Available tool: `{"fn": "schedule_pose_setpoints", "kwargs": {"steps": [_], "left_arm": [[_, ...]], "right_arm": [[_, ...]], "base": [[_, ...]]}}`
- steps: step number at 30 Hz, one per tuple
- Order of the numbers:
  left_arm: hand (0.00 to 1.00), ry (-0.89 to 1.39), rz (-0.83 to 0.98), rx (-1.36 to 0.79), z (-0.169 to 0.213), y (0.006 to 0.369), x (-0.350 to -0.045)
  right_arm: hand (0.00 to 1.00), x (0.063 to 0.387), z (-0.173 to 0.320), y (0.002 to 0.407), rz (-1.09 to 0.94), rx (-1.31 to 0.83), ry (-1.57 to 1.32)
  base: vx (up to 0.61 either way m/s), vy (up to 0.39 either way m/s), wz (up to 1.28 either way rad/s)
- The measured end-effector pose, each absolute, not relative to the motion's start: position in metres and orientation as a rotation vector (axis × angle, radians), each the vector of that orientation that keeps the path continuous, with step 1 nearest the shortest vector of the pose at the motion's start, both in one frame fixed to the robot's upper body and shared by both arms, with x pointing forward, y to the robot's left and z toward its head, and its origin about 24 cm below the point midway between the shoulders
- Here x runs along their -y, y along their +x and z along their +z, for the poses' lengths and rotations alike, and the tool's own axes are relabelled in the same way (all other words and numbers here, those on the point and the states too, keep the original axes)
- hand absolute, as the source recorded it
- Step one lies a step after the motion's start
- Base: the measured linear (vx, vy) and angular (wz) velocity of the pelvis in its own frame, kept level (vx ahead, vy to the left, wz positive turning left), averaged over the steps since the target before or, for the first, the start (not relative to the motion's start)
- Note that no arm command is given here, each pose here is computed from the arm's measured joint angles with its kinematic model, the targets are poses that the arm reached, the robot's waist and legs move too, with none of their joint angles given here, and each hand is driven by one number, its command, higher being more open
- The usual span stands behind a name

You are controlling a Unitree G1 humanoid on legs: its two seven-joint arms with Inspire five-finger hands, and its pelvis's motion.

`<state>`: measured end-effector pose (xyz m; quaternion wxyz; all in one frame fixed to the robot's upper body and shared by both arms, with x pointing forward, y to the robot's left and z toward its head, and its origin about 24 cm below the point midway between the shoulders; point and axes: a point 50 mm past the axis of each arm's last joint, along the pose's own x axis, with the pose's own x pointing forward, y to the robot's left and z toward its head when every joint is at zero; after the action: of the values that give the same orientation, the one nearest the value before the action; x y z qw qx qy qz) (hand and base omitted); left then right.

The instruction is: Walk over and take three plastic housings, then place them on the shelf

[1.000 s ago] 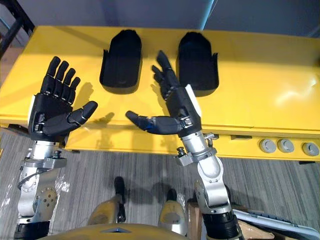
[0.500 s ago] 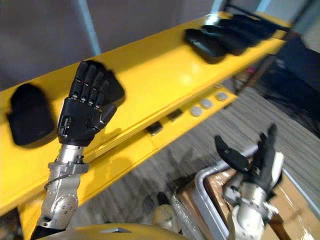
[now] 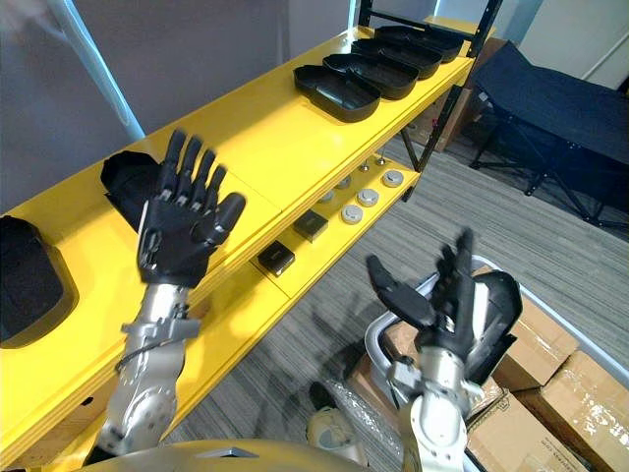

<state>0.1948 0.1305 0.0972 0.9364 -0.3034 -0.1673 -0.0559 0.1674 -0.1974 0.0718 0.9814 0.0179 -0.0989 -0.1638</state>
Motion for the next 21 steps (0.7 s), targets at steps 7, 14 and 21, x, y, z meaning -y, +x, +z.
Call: {"fn": "schedule_pose_setpoints", "kwargs": {"steps": [7, 14, 21], "left_arm": [[1.00, -0.675, -0.114, 0.419, 0.099, 0.189, -0.147], [1.00, -0.606, -0.163, 0.464, 0.107, 0.191, -0.143], [1.00, -0.601, -0.137, 0.452, 0.096, 0.197, -0.165]], "right_arm": [[1.00, 0.173, 0.082, 0.171, -0.230, 0.317, 0.141], [1.00, 0.164, 0.090, 0.177, -0.122, 0.394, 0.311], [1.00, 0.117, 0.081, 0.219, 0.068, 0.357, 0.298]], "base": [[-0.11, 0.133, 0.24], [-0.27, 0.180, -0.67], [-0.26, -0.103, -0.75]]}}
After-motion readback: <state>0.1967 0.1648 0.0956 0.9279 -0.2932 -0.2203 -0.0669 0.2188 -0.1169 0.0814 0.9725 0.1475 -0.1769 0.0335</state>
